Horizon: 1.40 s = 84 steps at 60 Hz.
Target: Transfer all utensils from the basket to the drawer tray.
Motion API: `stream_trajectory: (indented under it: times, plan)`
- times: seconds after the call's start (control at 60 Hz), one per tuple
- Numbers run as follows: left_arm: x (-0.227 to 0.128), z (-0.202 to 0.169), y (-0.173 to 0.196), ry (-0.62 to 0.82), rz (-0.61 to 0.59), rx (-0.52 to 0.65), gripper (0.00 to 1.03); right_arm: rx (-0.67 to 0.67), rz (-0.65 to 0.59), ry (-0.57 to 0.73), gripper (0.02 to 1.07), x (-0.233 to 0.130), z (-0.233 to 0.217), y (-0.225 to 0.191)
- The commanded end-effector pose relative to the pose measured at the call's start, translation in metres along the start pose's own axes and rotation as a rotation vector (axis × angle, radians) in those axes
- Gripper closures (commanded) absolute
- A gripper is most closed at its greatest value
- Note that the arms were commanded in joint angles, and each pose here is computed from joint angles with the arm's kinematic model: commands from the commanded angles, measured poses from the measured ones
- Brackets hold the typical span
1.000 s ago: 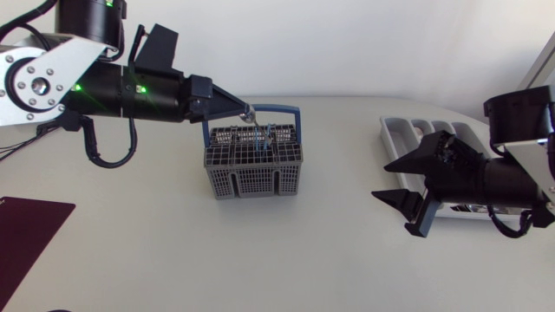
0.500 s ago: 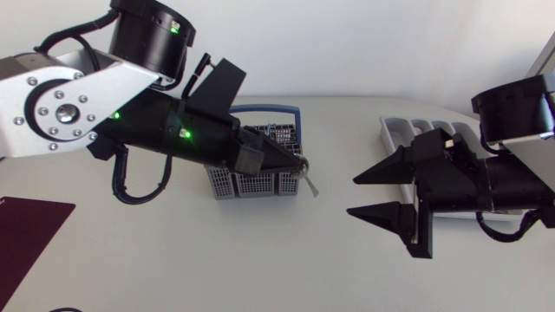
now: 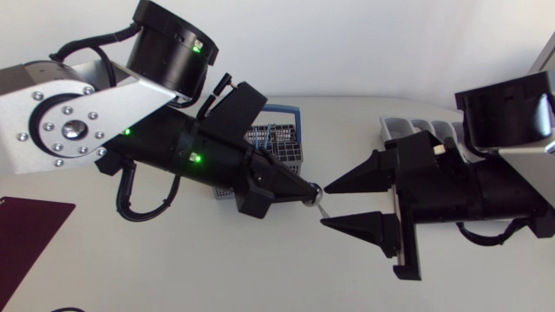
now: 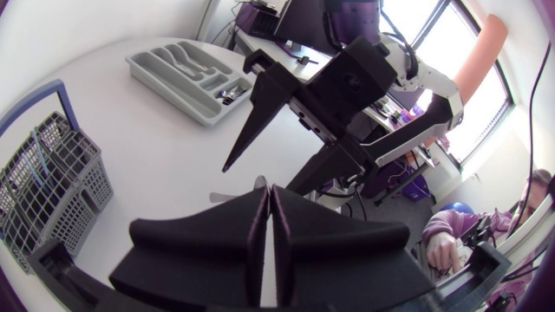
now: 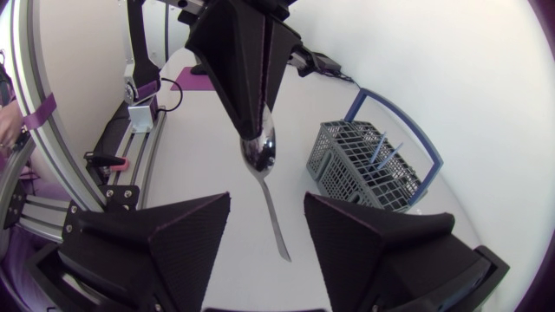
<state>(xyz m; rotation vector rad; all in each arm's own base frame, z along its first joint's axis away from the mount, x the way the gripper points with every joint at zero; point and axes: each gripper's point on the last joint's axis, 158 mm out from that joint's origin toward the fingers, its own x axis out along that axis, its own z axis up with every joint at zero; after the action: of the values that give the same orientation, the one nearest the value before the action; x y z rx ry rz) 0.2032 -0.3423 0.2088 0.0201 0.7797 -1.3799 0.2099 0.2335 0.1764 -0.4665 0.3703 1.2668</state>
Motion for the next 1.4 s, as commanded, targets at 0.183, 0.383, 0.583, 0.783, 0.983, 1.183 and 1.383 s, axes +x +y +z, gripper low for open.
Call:
stream_trajectory:
  times: [0.183, 0.383, 0.583, 0.783, 0.983, 1.183, 1.383]
  plan:
    - [0.005, -0.012, -0.013, 0.033, -0.052, 0.010, 1.00, 0.029, 0.014, 0.020, 0.63, 0.011, -0.012, 0.004]
    - [0.004, -0.011, -0.016, 0.030, -0.058, 0.014, 1.00, 0.025, 0.015, 0.026, 0.80, 0.015, -0.016, 0.005]
    - [0.003, -0.010, -0.018, 0.028, -0.062, 0.019, 1.00, 0.032, 0.033, 0.038, 0.95, 0.021, -0.021, 0.009]
    - [0.003, -0.009, -0.018, 0.025, -0.060, 0.020, 0.99, 0.051, 0.046, 0.059, 1.01, 0.023, -0.026, 0.010]
    - [-0.002, -0.003, -0.015, 0.008, -0.051, 0.021, 0.62, 0.062, 0.054, 0.084, 1.01, 0.021, -0.033, 0.014]
    - [-0.013, 0.015, -0.006, -0.049, -0.018, 0.038, 0.14, 0.068, 0.035, 0.139, 1.01, 0.018, -0.053, 0.009]
    - [-0.045, 0.049, 0.048, -0.201, 0.181, 0.003, 0.11, 0.091, -0.077, 0.215, 1.01, -0.003, -0.096, -0.028]
